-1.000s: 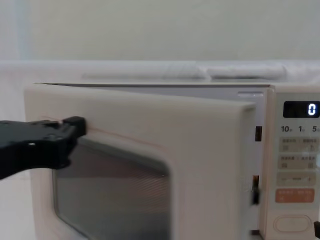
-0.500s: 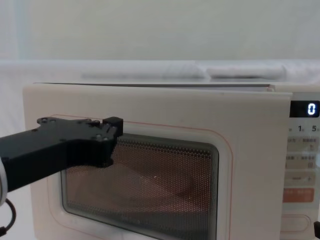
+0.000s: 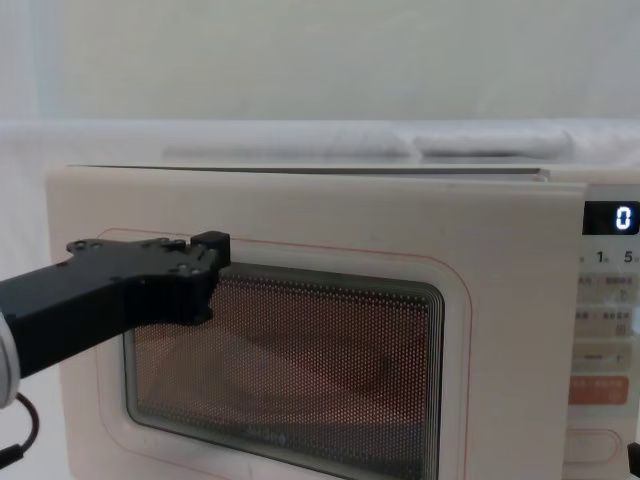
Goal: Press the button to open the microwave door with one hand; close the microwave door with the other hand.
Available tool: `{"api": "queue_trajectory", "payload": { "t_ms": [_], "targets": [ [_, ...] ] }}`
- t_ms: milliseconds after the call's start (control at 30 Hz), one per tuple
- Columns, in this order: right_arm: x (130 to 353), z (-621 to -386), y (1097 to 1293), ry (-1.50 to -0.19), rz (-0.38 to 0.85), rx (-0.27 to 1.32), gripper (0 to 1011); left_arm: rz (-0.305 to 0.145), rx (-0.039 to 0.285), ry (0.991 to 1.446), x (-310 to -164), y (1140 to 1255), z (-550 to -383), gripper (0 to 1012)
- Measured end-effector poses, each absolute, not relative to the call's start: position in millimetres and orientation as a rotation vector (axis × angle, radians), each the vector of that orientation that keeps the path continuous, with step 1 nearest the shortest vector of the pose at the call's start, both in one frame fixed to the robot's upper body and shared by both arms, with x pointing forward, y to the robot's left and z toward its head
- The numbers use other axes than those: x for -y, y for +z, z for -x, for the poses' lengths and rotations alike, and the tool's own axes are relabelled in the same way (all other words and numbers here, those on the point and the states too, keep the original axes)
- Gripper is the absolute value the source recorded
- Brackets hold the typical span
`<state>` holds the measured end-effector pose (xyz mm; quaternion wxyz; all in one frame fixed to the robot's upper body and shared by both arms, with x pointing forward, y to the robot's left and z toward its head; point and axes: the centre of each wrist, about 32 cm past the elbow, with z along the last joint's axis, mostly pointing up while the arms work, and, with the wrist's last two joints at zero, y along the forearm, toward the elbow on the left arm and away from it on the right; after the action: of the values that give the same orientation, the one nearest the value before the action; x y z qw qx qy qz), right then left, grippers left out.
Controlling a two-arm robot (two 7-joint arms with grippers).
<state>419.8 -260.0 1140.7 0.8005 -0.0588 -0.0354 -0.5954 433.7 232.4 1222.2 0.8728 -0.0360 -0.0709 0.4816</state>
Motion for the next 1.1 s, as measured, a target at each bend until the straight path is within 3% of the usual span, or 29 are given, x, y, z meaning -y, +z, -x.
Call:
{"api": "queue_trajectory", "payload": {
  "t_ms": [700, 1100],
  "targets": [
    [260.0, -419.8, 1140.7, -1.277, 0.126, 0.076, 1002, 0.056, 0.168, 0.98, -223.0, 1225.1, -449.1, 0],
    [260.0, -419.8, 1140.8, -1.277, 0.126, 0.076, 1002, 0.072, 0.153, 0.986, -209.7, 1231.4, -459.8, 0]
  ]
}}
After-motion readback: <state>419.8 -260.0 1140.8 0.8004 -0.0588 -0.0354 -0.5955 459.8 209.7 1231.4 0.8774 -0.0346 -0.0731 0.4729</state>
